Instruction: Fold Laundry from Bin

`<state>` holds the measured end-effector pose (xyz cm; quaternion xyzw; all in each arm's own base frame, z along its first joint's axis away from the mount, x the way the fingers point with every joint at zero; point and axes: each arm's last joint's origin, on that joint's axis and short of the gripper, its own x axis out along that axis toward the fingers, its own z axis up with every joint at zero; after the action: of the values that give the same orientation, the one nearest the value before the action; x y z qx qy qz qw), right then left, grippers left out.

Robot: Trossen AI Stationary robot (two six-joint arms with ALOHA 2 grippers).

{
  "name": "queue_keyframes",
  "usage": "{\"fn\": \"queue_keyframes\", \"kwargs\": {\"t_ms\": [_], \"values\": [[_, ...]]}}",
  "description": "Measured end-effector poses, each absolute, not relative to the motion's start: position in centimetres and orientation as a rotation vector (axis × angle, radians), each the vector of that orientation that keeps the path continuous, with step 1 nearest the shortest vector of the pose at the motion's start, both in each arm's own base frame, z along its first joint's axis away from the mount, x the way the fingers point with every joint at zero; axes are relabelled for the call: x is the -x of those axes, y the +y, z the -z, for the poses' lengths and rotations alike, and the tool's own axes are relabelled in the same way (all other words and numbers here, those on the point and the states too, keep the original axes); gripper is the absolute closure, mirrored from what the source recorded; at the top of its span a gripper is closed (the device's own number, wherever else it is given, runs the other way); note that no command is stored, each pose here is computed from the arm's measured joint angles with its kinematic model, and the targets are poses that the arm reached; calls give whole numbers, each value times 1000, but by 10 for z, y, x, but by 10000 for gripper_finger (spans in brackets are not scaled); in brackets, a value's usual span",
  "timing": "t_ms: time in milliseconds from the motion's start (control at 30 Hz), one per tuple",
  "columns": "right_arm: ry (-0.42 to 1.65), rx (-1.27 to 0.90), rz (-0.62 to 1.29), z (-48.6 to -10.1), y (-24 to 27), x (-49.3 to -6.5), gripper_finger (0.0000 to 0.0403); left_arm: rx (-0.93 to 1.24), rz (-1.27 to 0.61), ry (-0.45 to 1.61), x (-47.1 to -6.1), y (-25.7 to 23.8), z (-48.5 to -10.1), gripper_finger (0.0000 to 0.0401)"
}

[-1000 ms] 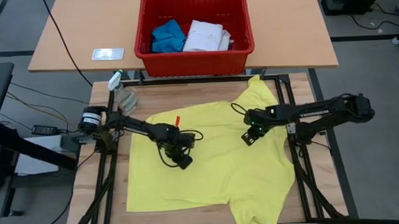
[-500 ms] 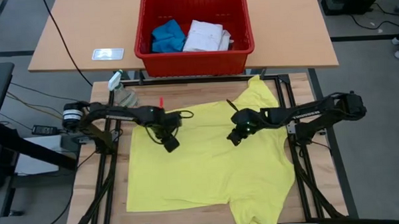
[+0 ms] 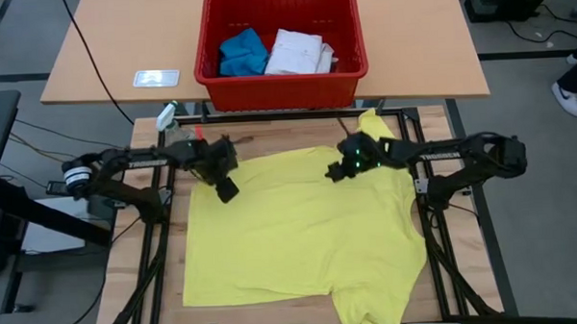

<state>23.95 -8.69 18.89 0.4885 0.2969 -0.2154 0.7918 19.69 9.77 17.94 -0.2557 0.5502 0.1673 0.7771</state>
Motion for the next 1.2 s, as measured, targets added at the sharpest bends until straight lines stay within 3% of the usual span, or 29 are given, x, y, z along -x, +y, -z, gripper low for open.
{"fn": "queue_keyframes", "kwargs": {"t_ms": [200, 333, 500, 700, 900, 1200], "values": [[666, -1046, 594, -213, -114, -234, 293, 587, -311, 1174, -183, 129, -172, 218], [712, -977, 649, -214, -124, -226, 293, 494, -239, 1216, -182, 133, -164, 192], [754, -840, 579, -214, -130, -222, 292, 465, -238, 1211, -186, 134, -162, 188], [790, -764, 306, -215, -127, -222, 302, 525, -367, 992, -202, 146, -169, 188], [783, -681, 589, -213, -138, -216, 344, 568, -396, 811, -218, 149, -180, 188], [806, -823, 620, -210, -155, -198, 365, 764, -409, 1109, -196, 134, -170, 195]]}}
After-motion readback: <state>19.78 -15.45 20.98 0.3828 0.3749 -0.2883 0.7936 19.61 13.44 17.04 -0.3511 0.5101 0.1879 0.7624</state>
